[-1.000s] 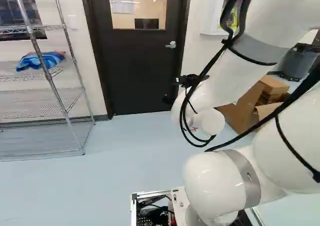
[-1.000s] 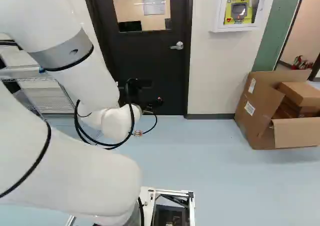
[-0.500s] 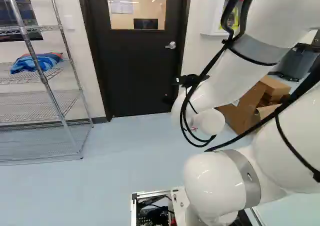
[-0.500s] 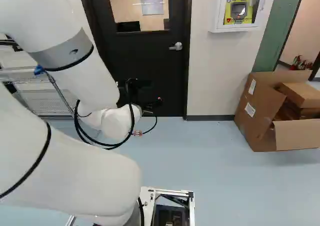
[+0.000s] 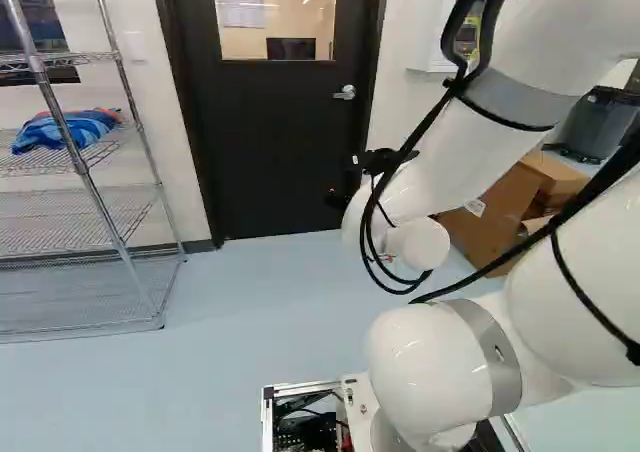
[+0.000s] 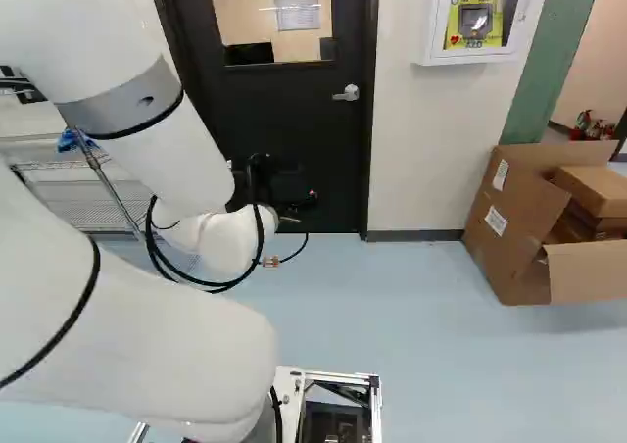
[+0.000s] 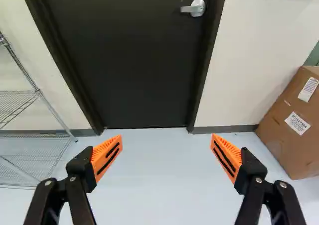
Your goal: Open the door and move inside
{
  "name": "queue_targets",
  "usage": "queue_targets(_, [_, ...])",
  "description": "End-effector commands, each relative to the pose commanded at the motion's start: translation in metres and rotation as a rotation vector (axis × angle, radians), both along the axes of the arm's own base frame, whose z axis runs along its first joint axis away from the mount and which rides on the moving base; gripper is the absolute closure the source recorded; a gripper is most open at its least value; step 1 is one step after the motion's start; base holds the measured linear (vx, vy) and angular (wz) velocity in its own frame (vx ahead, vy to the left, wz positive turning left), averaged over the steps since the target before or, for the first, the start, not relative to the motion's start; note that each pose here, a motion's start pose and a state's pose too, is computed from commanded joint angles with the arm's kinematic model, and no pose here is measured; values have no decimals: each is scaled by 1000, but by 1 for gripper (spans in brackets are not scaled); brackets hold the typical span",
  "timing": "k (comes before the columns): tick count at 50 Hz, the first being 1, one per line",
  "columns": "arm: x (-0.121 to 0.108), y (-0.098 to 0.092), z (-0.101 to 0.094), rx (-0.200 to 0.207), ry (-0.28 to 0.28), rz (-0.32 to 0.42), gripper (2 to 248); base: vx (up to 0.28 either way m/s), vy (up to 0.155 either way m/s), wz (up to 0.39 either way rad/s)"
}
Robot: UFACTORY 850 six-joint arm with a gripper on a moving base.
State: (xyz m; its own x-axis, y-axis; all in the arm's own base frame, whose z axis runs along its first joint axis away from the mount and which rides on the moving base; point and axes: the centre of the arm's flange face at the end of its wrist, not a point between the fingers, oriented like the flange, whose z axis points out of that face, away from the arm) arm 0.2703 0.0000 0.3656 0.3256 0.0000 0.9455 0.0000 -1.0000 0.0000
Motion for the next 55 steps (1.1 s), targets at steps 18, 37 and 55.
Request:
queue_targets(18, [0, 0, 0, 0, 0, 0, 3, 119, 36, -1])
queue_targets(37, [0, 0, 0, 0, 0, 0, 3, 133, 5, -1])
queue_targets(55, [0, 0, 0, 0, 0, 0, 3, 139, 5, 4])
